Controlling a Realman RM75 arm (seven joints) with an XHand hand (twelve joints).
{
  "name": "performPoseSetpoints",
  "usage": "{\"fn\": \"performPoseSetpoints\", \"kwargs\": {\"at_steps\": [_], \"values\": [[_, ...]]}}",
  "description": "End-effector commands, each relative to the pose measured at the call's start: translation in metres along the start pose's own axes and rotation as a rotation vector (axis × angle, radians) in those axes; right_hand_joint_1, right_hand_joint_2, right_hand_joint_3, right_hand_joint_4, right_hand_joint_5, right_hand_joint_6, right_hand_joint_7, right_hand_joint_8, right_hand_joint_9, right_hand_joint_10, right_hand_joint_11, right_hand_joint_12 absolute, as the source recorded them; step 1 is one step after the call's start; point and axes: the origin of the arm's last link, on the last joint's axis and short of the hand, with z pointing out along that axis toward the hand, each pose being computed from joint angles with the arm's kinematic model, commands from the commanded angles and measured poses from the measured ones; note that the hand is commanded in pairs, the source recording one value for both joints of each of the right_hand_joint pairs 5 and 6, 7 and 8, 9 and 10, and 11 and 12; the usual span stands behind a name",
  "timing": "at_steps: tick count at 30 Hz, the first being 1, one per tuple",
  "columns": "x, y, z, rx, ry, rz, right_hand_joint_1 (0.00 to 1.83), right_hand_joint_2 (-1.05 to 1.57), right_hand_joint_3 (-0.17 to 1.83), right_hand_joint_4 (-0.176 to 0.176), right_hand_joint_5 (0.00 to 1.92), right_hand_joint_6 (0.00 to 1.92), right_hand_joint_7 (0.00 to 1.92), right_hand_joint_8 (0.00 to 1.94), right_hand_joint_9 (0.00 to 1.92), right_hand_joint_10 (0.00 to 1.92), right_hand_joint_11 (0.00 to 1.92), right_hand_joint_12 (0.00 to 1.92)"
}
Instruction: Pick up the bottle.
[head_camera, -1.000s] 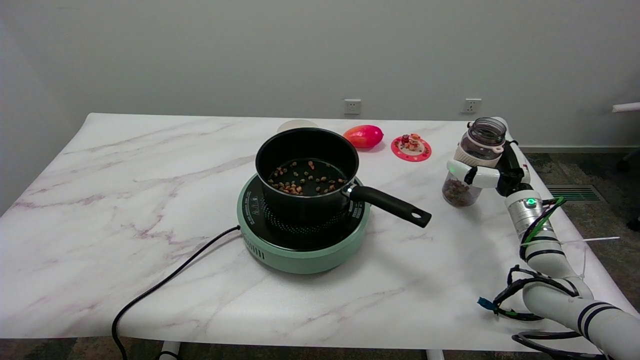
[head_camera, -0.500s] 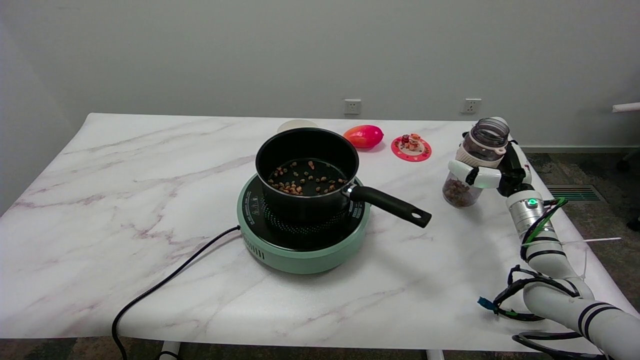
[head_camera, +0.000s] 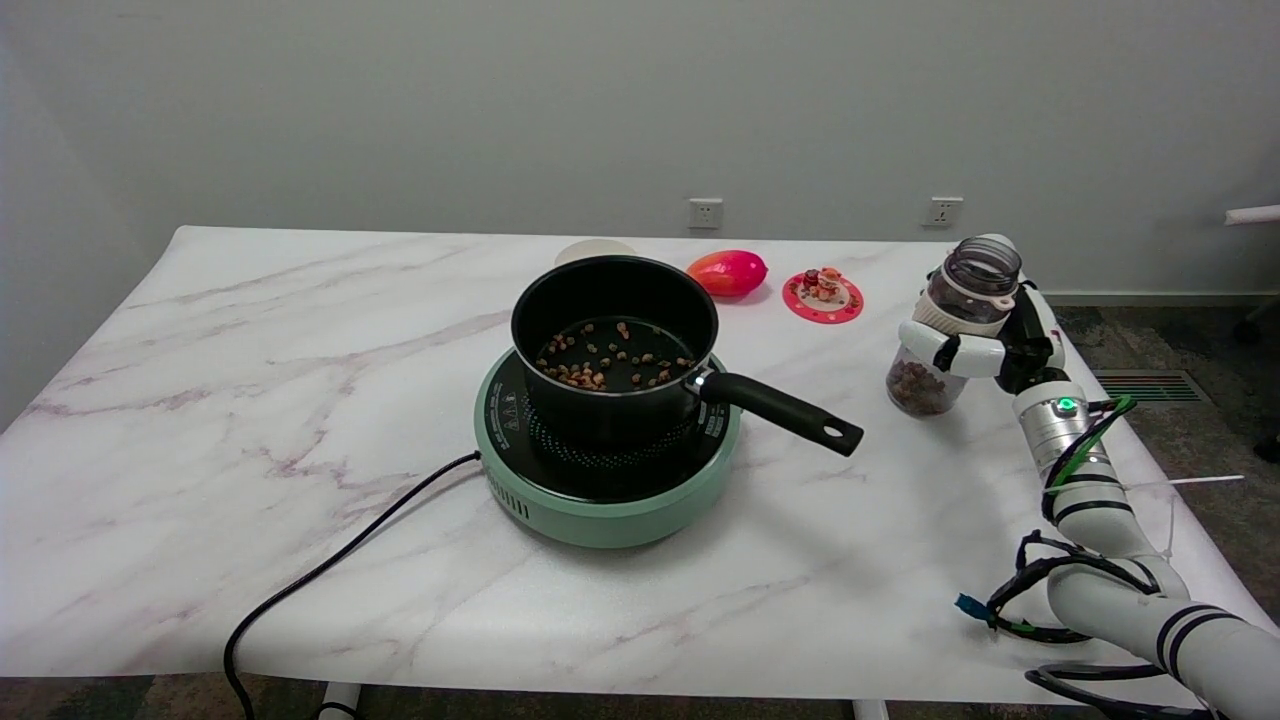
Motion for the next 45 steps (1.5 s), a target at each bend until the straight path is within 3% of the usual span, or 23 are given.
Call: {"fn": "performPoseSetpoints", "kwargs": {"at_steps": [1,3,26,45], "values": [[0.0,-0.003,0.005,0.01,0.0,0.011,1.48,1.02,0.6,0.0,1.77,1.77,1.83,1.83,1.42,1.42,1.24,1.24],[-0.001,-0.006,0.007,0.02,-0.004,0.019,1.45,1.14,0.51,0.0,1.92,1.92,1.91,1.91,1.43,1.43,1.26,1.26],[-0.042,-0.065,0.062,0.171,-0.145,-0.035,1.46,1.09,0.49,0.0,1.92,1.92,1.92,1.92,1.4,1.4,1.22,1.22],[-0.105,-0.145,0.106,0.335,-0.323,-0.205,1.48,1.05,0.51,0.0,1.92,1.92,1.92,1.92,1.39,1.39,1.21,1.21]]}}
